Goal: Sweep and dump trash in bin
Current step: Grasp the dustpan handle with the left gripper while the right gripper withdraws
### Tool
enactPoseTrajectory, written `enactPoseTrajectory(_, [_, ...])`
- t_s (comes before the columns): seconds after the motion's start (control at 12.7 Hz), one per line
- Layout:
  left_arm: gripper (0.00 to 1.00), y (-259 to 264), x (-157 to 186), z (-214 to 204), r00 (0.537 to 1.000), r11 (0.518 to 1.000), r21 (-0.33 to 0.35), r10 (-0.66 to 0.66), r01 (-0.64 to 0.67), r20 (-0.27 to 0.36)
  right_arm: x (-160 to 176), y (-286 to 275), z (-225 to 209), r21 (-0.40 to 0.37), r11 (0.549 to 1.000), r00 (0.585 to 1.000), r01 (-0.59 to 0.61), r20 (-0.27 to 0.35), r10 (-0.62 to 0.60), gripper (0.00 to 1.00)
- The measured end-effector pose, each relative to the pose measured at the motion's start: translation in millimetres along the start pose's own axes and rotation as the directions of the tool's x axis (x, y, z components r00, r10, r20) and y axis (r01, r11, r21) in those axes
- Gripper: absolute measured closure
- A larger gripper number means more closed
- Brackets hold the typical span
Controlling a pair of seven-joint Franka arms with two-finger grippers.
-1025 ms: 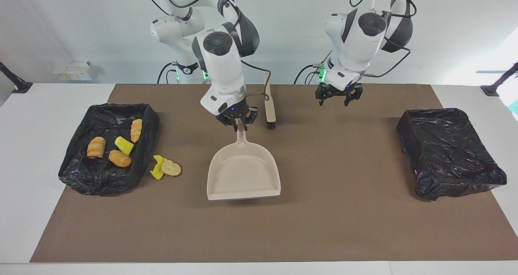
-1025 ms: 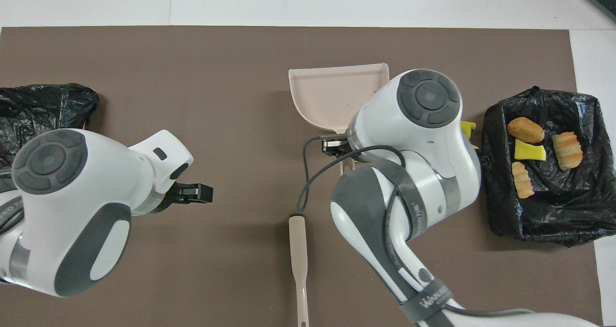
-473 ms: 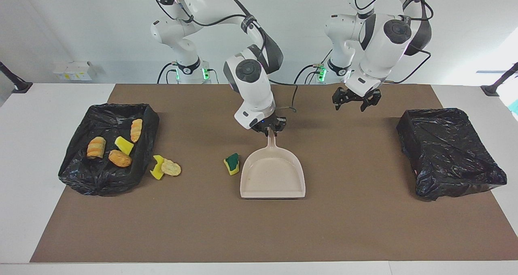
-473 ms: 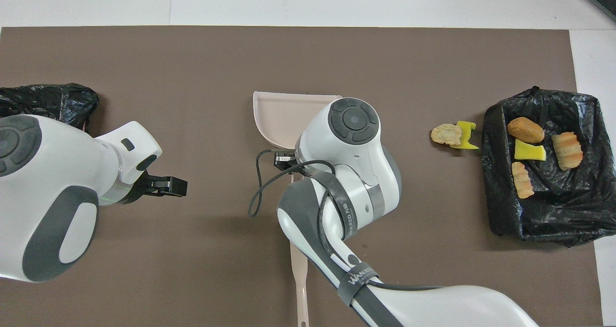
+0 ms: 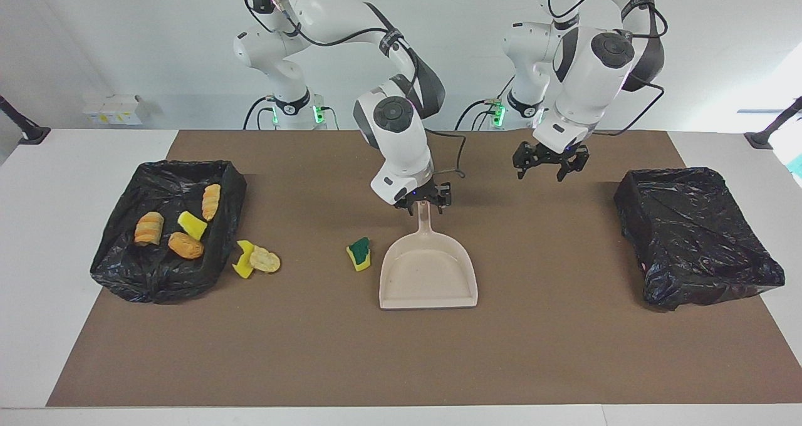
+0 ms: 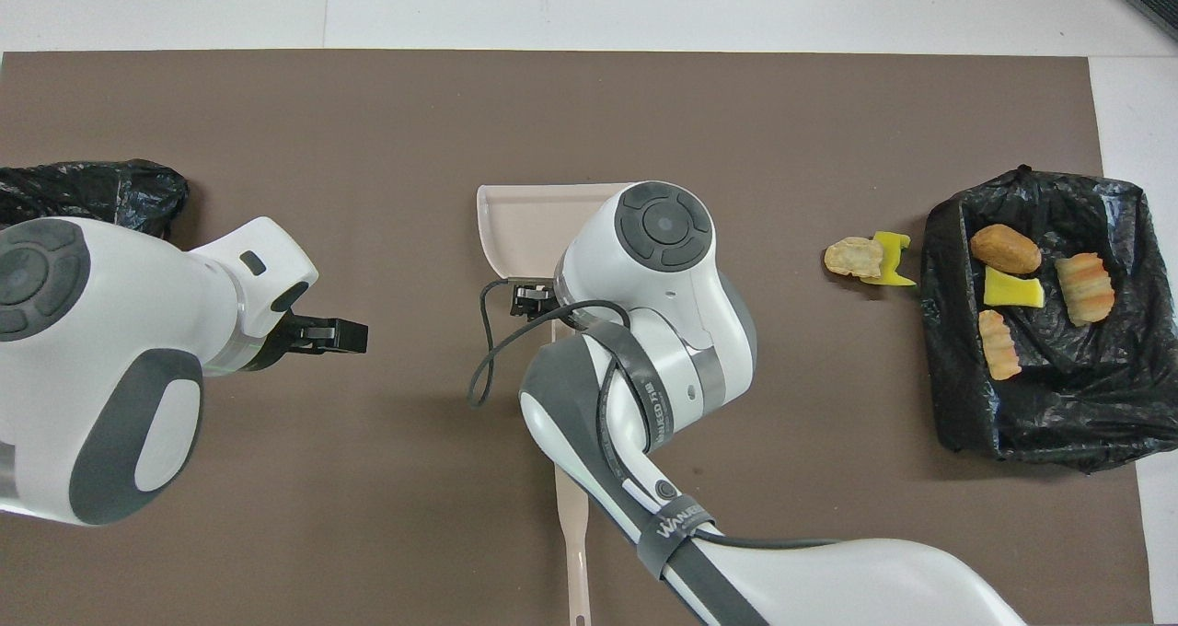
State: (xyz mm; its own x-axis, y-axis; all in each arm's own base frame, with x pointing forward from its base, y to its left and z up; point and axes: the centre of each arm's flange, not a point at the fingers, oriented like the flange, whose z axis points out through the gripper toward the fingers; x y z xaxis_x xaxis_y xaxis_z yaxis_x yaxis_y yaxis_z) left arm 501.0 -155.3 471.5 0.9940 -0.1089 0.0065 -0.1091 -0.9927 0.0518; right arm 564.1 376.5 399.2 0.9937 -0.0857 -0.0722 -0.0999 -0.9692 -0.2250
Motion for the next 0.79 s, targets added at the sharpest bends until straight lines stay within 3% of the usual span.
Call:
enactPoseTrajectory(0.08, [0.00, 3.8, 5.7, 8.5, 1.000, 1.000, -0.002, -0.004, 0.004, -0.010, -2.1, 3.9, -16.2, -0.002, 1.000, 1.000, -0.003, 0.011, 0.003, 0.01])
enactPoseTrajectory(0.16, [0.00, 10.1, 11.3, 18.3, 1.000, 1.000, -0.005, -0.012, 0.011, -0.016, -4.9, 11.1, -34.9, -0.008, 1.000, 0.999, 0.004, 0.032, -0.004, 0.00])
enactPoseTrajectory(0.55, [0.00, 106.8, 27.0, 48.3, 0.995, 0.994, -0.053, -0.100, 0.098, -0.032, -10.3, 105.1, -135.8, -0.013, 0.988, 0.971, 0.152, 0.187, -0.147, 0.00])
enactPoseTrajectory(0.79, [0.00, 180.3, 22.2, 60.5, 0.989, 0.987, -0.084, -0.142, 0.139, -0.041, -39.1, 141.8, -139.3, 0.004, 0.982, 0.955, 0.190, 0.229, -0.186, 0.00])
